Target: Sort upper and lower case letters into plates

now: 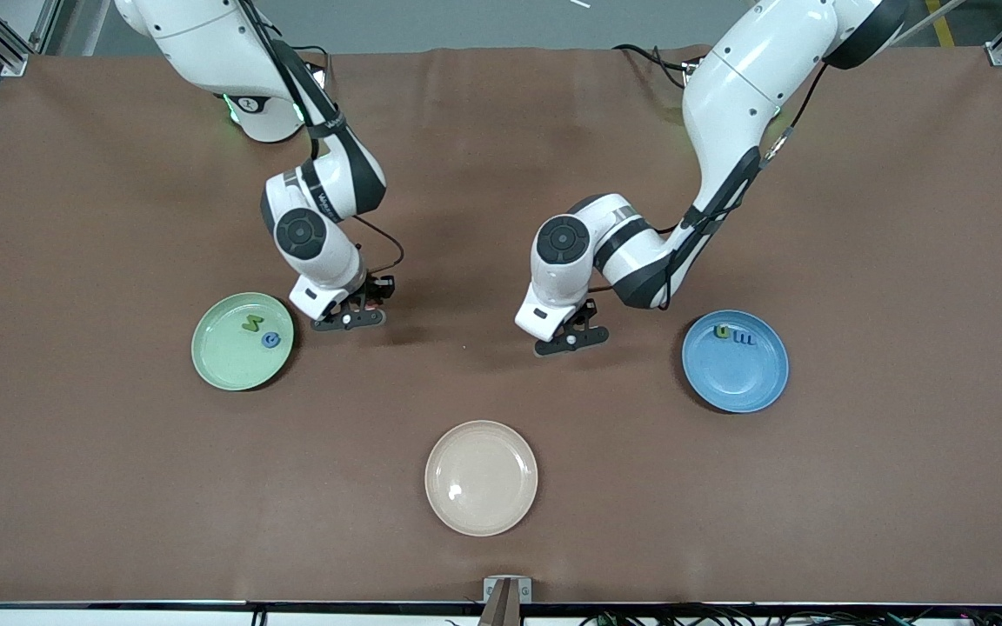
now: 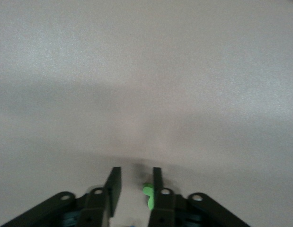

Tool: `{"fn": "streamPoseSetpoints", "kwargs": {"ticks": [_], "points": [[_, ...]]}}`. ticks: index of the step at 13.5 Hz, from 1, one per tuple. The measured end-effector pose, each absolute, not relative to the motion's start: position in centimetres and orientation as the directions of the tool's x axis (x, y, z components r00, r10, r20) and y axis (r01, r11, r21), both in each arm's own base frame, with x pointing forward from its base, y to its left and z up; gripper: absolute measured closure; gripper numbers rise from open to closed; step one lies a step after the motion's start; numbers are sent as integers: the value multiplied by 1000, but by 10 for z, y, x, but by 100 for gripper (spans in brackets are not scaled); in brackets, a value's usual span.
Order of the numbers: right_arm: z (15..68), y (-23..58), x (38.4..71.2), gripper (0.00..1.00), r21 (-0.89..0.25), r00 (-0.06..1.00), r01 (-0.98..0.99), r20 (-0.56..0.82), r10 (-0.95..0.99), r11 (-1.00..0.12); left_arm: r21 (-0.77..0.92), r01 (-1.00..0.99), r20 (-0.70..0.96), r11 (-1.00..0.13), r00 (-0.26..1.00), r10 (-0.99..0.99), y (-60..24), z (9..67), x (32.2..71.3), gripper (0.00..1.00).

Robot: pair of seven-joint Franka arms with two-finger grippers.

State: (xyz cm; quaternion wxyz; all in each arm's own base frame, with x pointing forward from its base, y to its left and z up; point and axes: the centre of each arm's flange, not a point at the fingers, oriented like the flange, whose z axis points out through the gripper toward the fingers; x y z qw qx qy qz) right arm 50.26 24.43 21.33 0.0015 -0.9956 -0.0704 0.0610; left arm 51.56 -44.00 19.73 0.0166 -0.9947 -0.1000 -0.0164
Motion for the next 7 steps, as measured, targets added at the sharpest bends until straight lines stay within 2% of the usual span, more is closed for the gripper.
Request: {"fn": "streamPoseSetpoints", "kwargs": {"ticks": [3, 4, 7], "points": [[243, 187, 535, 64, 10, 974, 191, -124, 188, -982, -21, 200, 21, -980, 980, 200, -447, 198, 509, 27], [245, 165, 542, 64, 10, 970, 208, -128, 205, -978, -19, 201, 16, -979, 979, 201, -449, 198, 507, 22], [241, 102, 551, 64, 7, 959, 244, -152, 240, -970, -19, 196, 10, -980, 981, 196, -453, 196, 503, 21]]}}
